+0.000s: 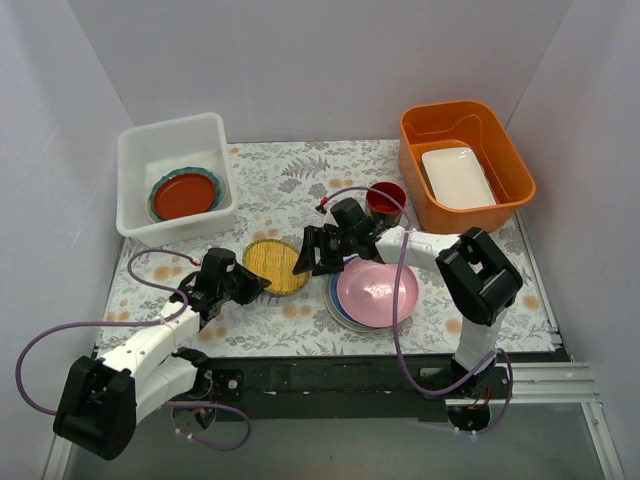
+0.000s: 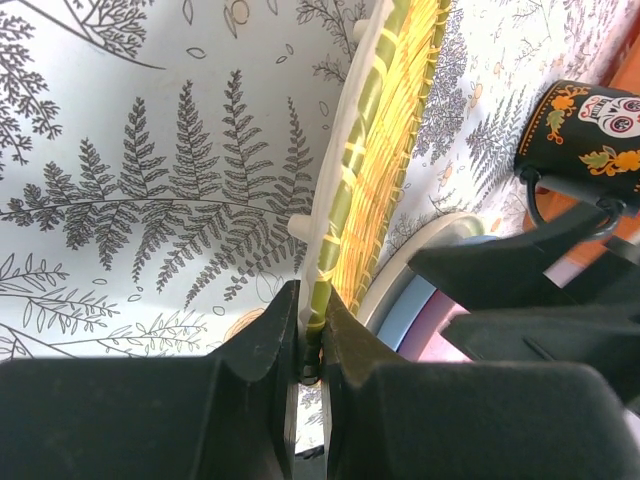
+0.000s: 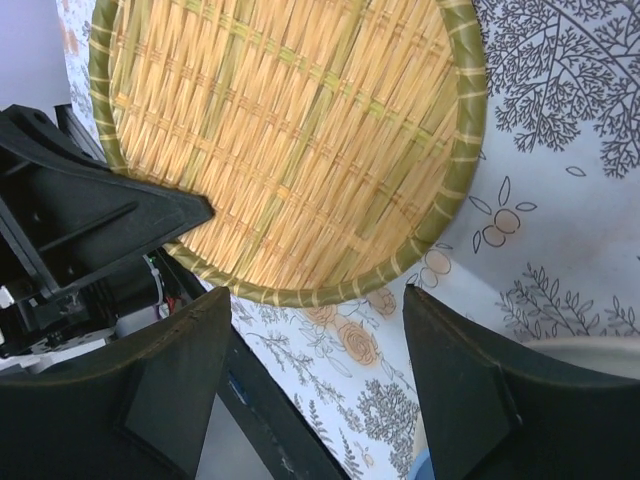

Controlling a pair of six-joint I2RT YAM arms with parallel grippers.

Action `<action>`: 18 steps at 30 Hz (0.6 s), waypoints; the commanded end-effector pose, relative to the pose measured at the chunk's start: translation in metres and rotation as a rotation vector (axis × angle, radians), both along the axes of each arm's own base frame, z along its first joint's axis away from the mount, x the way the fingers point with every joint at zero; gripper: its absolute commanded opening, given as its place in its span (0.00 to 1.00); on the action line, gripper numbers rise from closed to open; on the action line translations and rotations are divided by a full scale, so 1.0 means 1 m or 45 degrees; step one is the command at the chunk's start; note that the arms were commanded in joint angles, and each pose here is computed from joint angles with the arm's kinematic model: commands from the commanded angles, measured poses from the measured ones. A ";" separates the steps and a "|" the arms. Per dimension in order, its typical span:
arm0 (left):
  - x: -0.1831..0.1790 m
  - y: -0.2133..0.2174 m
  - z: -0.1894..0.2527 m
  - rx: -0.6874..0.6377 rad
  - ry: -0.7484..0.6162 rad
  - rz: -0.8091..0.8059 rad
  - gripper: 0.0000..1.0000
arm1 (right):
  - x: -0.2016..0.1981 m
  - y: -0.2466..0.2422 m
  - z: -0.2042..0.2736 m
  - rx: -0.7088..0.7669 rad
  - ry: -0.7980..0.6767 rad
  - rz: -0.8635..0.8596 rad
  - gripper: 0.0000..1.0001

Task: Place the plates into the plastic bin on the countertop
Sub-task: Pick up the plate at the center of the board.

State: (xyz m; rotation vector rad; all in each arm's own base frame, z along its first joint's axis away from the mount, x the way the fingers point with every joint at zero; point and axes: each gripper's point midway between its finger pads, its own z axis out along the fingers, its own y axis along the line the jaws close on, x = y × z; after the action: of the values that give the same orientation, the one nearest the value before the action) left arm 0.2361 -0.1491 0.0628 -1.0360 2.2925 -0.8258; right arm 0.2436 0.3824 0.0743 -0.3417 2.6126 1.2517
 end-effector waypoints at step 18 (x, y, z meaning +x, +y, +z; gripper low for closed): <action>0.038 -0.008 0.078 0.162 -0.120 -0.150 0.00 | 0.042 -0.068 0.098 -0.408 -0.395 -0.198 0.88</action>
State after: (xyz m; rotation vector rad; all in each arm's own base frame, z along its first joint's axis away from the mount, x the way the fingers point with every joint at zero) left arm 0.2610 -0.1486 0.1080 -0.8828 2.3517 -0.6913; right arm 0.2761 0.3489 0.1622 -0.3643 2.4936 0.9093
